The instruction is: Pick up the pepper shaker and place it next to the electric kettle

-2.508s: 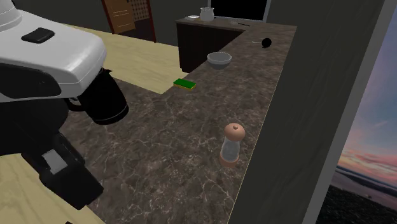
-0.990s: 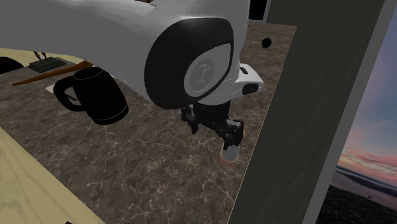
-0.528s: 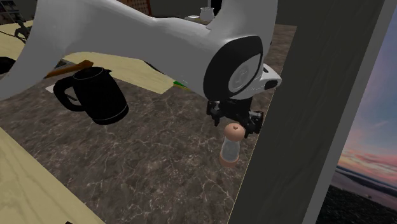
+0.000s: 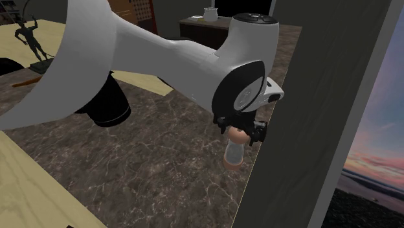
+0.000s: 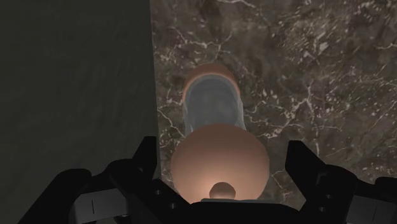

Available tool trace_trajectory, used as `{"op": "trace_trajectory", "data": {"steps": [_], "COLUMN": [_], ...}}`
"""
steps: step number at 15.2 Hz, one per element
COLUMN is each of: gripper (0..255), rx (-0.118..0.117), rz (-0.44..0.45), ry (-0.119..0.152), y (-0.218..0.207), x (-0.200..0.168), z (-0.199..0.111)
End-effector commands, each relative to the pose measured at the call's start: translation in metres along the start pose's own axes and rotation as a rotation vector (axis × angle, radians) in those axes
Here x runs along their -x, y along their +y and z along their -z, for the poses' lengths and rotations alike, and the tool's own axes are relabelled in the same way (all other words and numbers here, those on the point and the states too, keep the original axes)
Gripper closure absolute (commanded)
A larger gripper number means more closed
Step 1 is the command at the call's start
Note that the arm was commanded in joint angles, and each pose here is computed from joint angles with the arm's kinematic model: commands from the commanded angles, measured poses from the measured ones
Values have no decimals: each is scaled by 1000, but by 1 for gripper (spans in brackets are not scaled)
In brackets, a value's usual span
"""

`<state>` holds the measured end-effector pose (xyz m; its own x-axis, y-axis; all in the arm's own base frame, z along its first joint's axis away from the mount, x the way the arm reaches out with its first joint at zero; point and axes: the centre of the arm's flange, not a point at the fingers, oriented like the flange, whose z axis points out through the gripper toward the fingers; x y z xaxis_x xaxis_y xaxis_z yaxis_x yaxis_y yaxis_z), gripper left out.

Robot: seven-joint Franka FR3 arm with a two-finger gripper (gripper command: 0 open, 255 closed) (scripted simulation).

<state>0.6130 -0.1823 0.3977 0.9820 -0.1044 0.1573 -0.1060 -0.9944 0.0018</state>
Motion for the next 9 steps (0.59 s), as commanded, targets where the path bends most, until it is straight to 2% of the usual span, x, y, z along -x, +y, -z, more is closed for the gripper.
{"op": "trace_trajectory", "data": {"steps": [1, 7, 8, 9], "gripper": [0, 0, 255, 255], "rx": [0, 0, 0, 0], "rz": [0, 0, 0, 0], "ry": [0, 0, 0, 0], "y": [0, 0, 0, 0], "x": [-1, -1, -1, -1], "z": [-5, -5, -5, -5]}}
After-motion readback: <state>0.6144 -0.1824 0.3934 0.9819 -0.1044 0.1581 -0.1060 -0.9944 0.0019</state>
